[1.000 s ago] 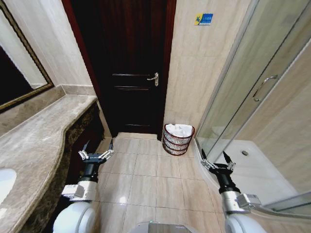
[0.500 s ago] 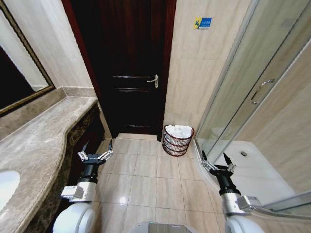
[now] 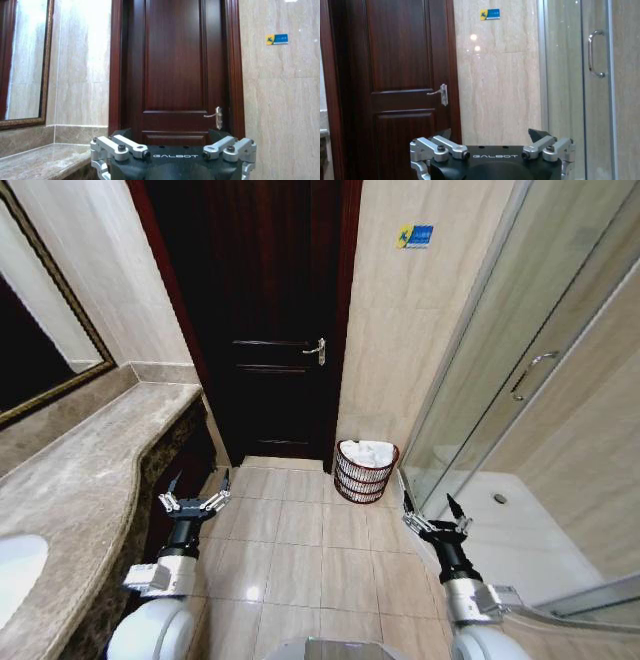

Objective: Discard the used towel into the hamper.

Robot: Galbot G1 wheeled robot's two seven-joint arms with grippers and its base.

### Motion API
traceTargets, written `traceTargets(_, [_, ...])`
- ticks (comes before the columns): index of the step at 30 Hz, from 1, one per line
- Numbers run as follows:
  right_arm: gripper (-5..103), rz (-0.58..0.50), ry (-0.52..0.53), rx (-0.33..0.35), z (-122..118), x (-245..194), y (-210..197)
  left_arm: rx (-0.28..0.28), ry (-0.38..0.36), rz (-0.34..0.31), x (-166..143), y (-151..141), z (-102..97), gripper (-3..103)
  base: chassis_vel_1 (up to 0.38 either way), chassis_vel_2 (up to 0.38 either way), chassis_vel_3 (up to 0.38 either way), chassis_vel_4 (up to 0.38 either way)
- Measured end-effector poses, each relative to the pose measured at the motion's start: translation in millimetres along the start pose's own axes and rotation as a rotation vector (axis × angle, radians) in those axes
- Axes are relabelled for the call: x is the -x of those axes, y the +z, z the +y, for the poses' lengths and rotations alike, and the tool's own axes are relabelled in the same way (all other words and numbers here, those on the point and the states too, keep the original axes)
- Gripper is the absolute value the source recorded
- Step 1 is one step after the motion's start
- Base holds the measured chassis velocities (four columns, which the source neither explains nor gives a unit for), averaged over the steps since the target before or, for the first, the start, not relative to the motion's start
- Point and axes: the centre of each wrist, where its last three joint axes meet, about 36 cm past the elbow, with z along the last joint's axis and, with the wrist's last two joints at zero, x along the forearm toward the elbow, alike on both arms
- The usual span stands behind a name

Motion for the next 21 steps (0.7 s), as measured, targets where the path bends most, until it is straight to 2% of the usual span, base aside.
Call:
traceTargets(8, [100,0.01,0.004,-0.01,0.0,1.3,3.4,-0.021,0.008,-0.033,-0.4,1.6,-2.1,100,0.0,0.0,0.0,0.0])
traceTargets(21, [100,0.041,0.0,-0.034,8.0,0.9,1.3,-0.013,0.009,-0.033,-3.3,8.6,6.6,100,0.0,0.0,0.0,0.0])
